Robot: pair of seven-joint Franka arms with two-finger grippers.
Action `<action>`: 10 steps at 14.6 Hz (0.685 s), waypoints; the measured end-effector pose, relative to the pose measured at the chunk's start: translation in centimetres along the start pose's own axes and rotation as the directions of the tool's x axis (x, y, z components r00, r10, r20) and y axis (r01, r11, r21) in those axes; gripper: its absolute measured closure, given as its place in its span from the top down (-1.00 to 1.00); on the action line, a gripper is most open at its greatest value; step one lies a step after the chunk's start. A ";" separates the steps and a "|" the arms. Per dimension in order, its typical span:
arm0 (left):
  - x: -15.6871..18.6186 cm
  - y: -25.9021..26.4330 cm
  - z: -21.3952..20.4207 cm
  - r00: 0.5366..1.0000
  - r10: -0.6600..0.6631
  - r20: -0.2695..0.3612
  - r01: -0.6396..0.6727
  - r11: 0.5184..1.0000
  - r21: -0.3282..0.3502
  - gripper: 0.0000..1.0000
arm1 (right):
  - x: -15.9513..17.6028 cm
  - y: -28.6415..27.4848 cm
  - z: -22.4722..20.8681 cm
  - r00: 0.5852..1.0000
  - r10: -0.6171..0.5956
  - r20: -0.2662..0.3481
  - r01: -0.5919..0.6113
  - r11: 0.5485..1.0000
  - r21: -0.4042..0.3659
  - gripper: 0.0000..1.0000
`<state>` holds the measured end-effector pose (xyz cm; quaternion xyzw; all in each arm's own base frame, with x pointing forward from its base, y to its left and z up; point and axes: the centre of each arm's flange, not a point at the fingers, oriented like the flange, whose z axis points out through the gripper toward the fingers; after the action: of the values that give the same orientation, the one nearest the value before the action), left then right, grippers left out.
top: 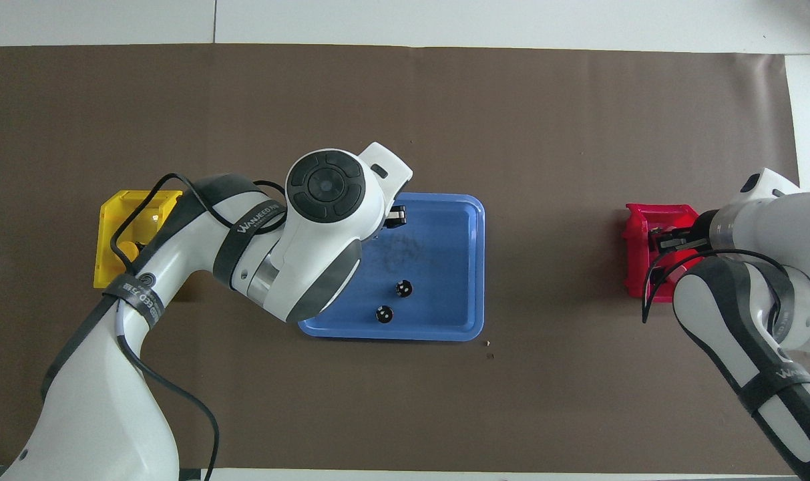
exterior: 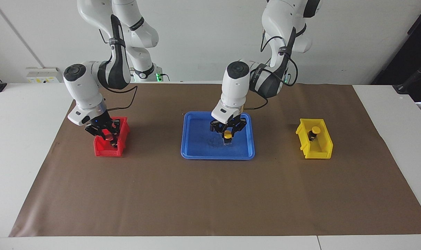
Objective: Sort red and yellow buttons by color
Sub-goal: 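Grasp the last yellow button with the left gripper and lift it, then drop the yellow button into the yellow bin while the right gripper withdraws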
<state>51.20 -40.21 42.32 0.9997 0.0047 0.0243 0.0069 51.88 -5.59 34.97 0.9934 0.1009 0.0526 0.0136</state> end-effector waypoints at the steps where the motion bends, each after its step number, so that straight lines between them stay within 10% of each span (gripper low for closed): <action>1: 1.4 -1.7 -1.8 1.000 -0.007 0.008 0.006 1.000 0.012 -0.17 | -0.1 0.0 0.1 1.000 -0.002 -0.003 0.002 1.000 -0.001 -0.18; 4: 6.2 -11.1 -5.4 0.998 0.040 0.039 -0.041 0.999 0.036 -0.17 | -0.1 -0.1 0.1 1.000 -0.005 -0.004 0.005 1.000 -0.001 -0.10; 10: 10.6 -30.7 -9.4 0.988 0.143 0.065 -0.145 0.989 0.035 -0.17 | 3.4 1.0 -7.5 0.998 -0.025 0.057 0.024 1.000 0.018 0.71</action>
<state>61.05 -9.25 51.79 0.9976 -0.0672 -0.0066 -0.0143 54.63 -5.79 42.80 0.9933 0.1132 0.0230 0.0087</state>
